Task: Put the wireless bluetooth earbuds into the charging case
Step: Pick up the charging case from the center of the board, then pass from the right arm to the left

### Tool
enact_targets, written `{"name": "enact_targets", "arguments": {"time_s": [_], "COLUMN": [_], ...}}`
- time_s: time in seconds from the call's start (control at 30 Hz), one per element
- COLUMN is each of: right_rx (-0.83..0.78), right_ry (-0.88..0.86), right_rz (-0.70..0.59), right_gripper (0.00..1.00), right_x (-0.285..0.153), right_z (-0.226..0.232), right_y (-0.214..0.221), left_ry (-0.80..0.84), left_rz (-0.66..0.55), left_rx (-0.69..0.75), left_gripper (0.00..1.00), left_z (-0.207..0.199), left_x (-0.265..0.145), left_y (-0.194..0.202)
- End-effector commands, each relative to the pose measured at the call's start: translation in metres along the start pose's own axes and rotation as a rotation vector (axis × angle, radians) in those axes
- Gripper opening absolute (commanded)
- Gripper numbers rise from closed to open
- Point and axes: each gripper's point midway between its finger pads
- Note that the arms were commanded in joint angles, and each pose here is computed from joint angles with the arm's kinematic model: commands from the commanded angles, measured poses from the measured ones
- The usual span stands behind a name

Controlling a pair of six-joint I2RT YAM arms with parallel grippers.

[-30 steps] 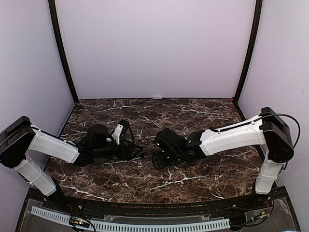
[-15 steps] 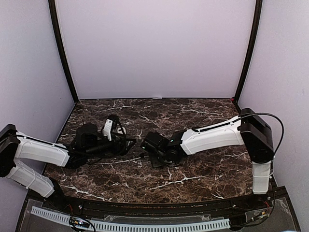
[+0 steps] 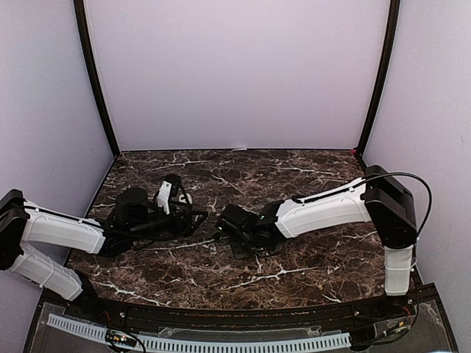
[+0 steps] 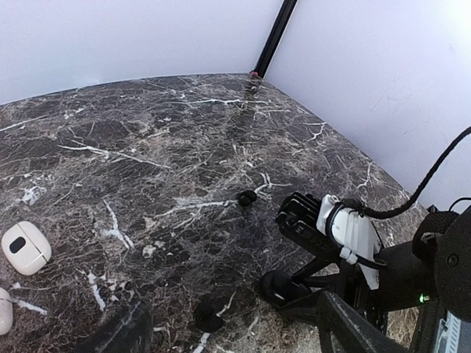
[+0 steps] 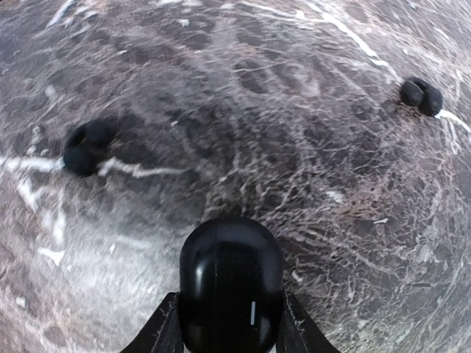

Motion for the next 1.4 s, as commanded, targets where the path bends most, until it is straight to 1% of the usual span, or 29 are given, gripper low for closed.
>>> {"name": "enact_targets", "arguments": {"time_s": [0.0,0.07,0.13,0.17,0.2,0.3,0.37,0.4,0.47,0.53,0.6,0.67,0.73,0.83,1.0,1.2,1.3,1.37], "right_rx": [-0.064,-0.122,-0.224,-0.285,-0.327,-0.469,-0.575,-0.634,-0.738,-0.799,-0.895,-0.959,-0.996,-1.055,-1.113,-1.123,-1.131,-1.127], "right_ry": [-0.147,-0.232,-0.322,-0.357,-0.397,-0.460,-0.470,-0.476,-0.490,-0.470,-0.477,-0.452,-0.430,-0.407,-0.377,-0.325,-0.307,-0.297], "right_rz": [-0.048,-0.085,-0.134,-0.164,-0.221,-0.339,-0.406,-0.425,-0.448,-0.478,-0.496,-0.529,-0.557,-0.591,-0.604,-0.619,-0.616,-0.619], "right_gripper": [0.37,0.35,0.35,0.35,0.35,0.35,0.35,0.33,0.33,0.34,0.37,0.38,0.36,0.35,0.34,0.33,0.32,0.32], "right_x": [-0.037,-0.054,-0.070,-0.077,-0.087,-0.113,-0.121,-0.123,-0.126,-0.126,-0.126,-0.124,-0.124,-0.122,-0.114,-0.108,-0.099,-0.099], "right_z": [0.014,0.019,0.021,0.020,0.022,0.017,0.014,0.013,0.015,0.014,0.017,0.019,0.022,0.025,0.034,0.043,0.045,0.046], "right_y": [-0.011,-0.015,-0.013,-0.010,-0.014,-0.010,-0.007,-0.004,0.001,0.000,0.005,0.006,0.004,0.005,0.009,0.005,0.006,0.004], "left_ry": [0.078,0.121,0.181,0.209,0.231,0.310,0.378,0.452,0.547,0.612,0.681,0.750,0.808,0.842,0.848,0.863,0.884,0.868], "left_rz": [-0.022,-0.013,-0.005,0.001,0.003,0.020,0.032,0.034,0.047,0.065,0.077,0.083,0.107,0.167,0.199,0.236,0.248,0.259], "left_rx": [0.020,0.017,0.006,0.000,-0.006,-0.043,-0.068,-0.065,-0.071,-0.094,-0.113,-0.135,-0.168,-0.232,-0.274,-0.293,-0.301,-0.307], "left_gripper": [0.81,0.82,0.83,0.84,0.87,0.91,0.94,0.95,0.92,0.89,0.86,0.84,0.80,0.75,0.69,0.55,0.54,0.54], "left_z": [-0.012,-0.019,-0.029,-0.033,-0.036,-0.044,-0.051,-0.062,-0.075,-0.083,-0.092,-0.100,-0.105,-0.107,-0.107,-0.108,-0.112,-0.109], "left_x": [0.000,0.003,0.005,0.005,0.005,0.006,0.005,0.002,0.002,0.002,0.000,-0.002,-0.001,0.008,0.015,0.020,0.020,0.024], "left_y": [-0.003,-0.003,-0.003,-0.003,-0.003,-0.002,-0.002,-0.003,-0.003,-0.001,0.001,0.004,0.007,0.016,0.023,0.031,0.033,0.037]}}
Point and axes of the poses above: each gripper's point midway between its finger pads, its own x axis out along the fingers, its own z axis along the line the jaws close on, y = z × x, and after that the axes turned 10 degrees about x, right-handed
